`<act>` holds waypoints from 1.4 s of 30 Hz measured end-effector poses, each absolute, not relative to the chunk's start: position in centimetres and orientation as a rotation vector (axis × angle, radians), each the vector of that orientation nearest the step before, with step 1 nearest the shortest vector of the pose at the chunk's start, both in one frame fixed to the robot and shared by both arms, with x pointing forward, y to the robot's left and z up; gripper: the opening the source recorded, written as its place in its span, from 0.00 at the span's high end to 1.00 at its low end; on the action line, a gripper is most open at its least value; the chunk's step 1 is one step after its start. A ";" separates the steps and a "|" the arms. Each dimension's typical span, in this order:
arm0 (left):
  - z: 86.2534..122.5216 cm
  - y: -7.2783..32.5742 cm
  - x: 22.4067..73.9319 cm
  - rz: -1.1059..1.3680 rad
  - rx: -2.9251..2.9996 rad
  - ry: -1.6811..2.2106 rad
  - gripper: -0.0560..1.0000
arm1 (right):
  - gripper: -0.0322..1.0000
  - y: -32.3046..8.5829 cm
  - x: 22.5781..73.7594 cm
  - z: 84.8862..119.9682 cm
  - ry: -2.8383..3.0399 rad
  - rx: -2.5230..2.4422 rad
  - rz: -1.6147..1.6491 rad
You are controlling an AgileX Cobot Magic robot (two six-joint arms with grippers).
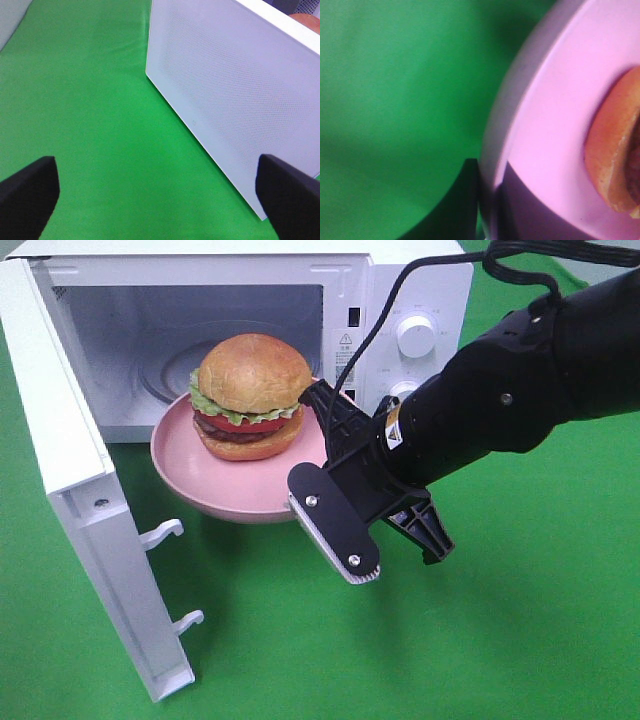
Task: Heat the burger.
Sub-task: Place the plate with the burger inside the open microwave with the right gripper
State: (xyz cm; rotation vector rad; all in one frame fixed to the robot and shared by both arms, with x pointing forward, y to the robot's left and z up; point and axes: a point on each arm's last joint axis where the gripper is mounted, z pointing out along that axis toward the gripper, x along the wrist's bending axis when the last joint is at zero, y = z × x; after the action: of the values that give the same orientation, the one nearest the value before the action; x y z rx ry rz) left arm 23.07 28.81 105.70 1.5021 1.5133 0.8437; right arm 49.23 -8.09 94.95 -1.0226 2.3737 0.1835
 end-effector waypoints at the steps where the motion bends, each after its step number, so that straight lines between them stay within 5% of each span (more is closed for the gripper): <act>1: 105.7 28.8 23.1 0.844 1.502 1.513 0.01 | 0.91 -7.9 49.5 94.9 2.374 -1.022 0.184; 42: 105.7 28.8 23.1 0.844 1.502 1.513 0.01 | 0.91 -2.3 56.4 93.4 2.468 -0.882 0.170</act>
State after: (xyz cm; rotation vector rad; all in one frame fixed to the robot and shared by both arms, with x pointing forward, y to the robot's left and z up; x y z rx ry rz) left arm 23.07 28.81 105.70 1.5021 1.5133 0.8437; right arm 56.36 -2.25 93.42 -0.8819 2.4684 0.1700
